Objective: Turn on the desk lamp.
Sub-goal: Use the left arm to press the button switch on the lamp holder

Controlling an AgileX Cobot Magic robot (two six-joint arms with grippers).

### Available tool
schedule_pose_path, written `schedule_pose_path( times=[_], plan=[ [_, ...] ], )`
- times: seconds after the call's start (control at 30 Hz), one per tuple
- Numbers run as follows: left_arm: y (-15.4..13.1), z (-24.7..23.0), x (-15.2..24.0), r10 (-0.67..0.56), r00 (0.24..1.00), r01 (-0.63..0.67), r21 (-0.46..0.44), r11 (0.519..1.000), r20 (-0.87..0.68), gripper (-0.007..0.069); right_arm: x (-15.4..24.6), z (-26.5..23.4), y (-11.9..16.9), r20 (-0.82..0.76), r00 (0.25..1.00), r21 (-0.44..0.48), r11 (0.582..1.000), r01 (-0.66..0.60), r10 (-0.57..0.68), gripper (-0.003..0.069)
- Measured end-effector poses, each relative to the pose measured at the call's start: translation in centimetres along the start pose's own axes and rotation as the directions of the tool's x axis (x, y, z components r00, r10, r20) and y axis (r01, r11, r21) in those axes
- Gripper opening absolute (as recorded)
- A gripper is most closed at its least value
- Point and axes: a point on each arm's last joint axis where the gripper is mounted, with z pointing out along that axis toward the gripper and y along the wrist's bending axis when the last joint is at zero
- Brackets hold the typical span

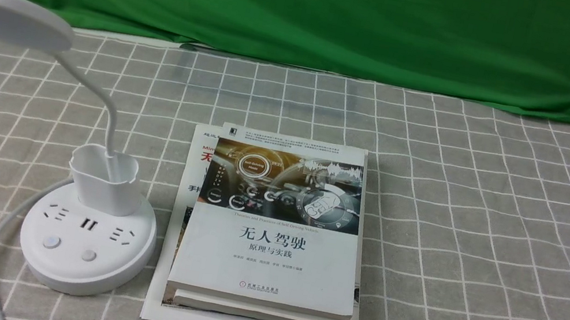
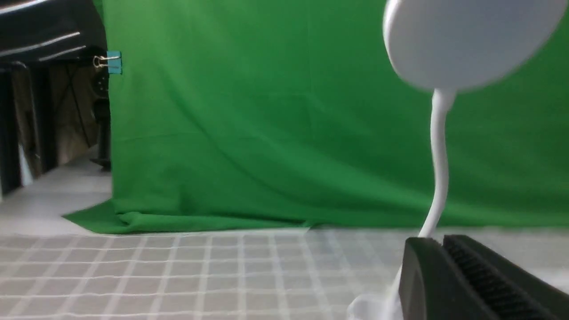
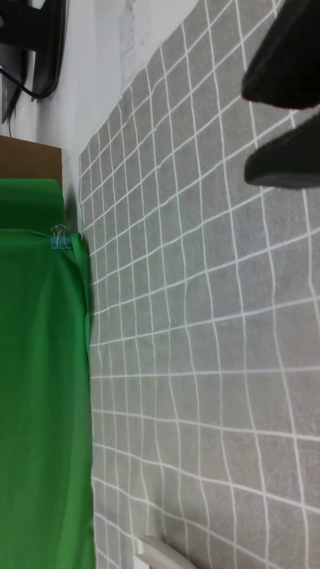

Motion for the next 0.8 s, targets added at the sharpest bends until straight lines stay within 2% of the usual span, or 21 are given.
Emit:
schedule_pose_path(
  times=[0.07,0.1,0.17,0.33,0.37,0.43,0.47,0.57,0.6,0.67,0.7,0.73,0.8],
  plan=[
    [0.0,0.0,-0.3,-0.07,0.997,0.07,-0.02,0.997,0.03,0.0019,0.0,0.0,0.0,0.0,1.0,0.0,1.0,-0.001,0.001,0.0245],
    [0.1,0.0,-0.3,-0.112,0.993,0.112,-0.002,0.994,0.037,0.0019,0.0,0.0,0.0,0.0,1.0,0.0,1.0,-0.001,0.001,0.0245],
    [0.1,0.1,-0.2,-0.137,0.99,0.137,-0.025,0.99,0.016,0.0019,0.0,0.0,0.0,0.0,1.0,0.0,1.0,-0.001,0.001,0.0245],
    [-0.2,1.0,-1.9,-0.205,0.975,0.204,-0.02,0.979,-0.092,0.0019,0.0,0.0,0.0,0.0,1.0,0.0,1.0,-0.001,0.001,0.0245],
    [-0.4,1.6,-3.4,-0.233,0.967,0.23,-0.038,0.972,-0.103,0.0019,0.0,0.0,0.0,0.0,1.0,0.0,1.0,-0.001,0.001,0.0245],
    [-0.7,2.4,-4.9,-0.272,0.948,0.27,-0.036,0.962,-0.168,0.0019,0.0,0.0,0.0,0.0,1.0,0.0,1.0,0.0,0.0,0.0245],
    [-0.9,3.2,-5.6,-0.282,0.925,0.278,-0.055,0.959,-0.253,0.0019,0.0,0.0,0.0,0.0,1.0,0.0,1.0,0.0,0.0,0.0245],
    [-1.1,4.7,-5.6,-0.258,0.858,0.241,-0.096,0.966,-0.444,0.0019,0.0,0.0,0.0,0.0,1.0,0.0,1.0,0.0,0.0,0.0245],
    [-1.1,4.7,-5.7,-0.252,0.858,0.235,-0.094,0.967,-0.448,0.0019,0.0,0.0,0.0,0.0,1.0,0.0,1.0,0.0,0.0,0.0245],
    [-1.0,5.5,-4.9,-0.185,0.831,0.144,-0.118,0.983,-0.524,0.0019,0.0,0.0,0.0,0.0,1.0,0.0,1.0,0.0,0.0,0.0245],
    [-0.8,6.3,-4.2,-0.118,0.805,0.091,-0.076,0.993,-0.581,0.0019,0.0,0.0,0.0,0.0,1.0,0.0,1.0,0.0,0.0,0.0245],
    [-0.7,6.8,-3.8,-0.094,0.793,0.065,-0.069,0.995,-0.603,0.0019,0.0,0.0,0.0,0.0,1.0,0.0,1.0,0.0,0.0,0.0245],
    [-0.7,7.7,-3.2,-0.097,0.778,0.064,-0.076,0.995,-0.62,0.0019,0.0,0.0,0.0,0.0,1.0,0.0,1.0,0.0,0.0,0.0245]
  ],
)
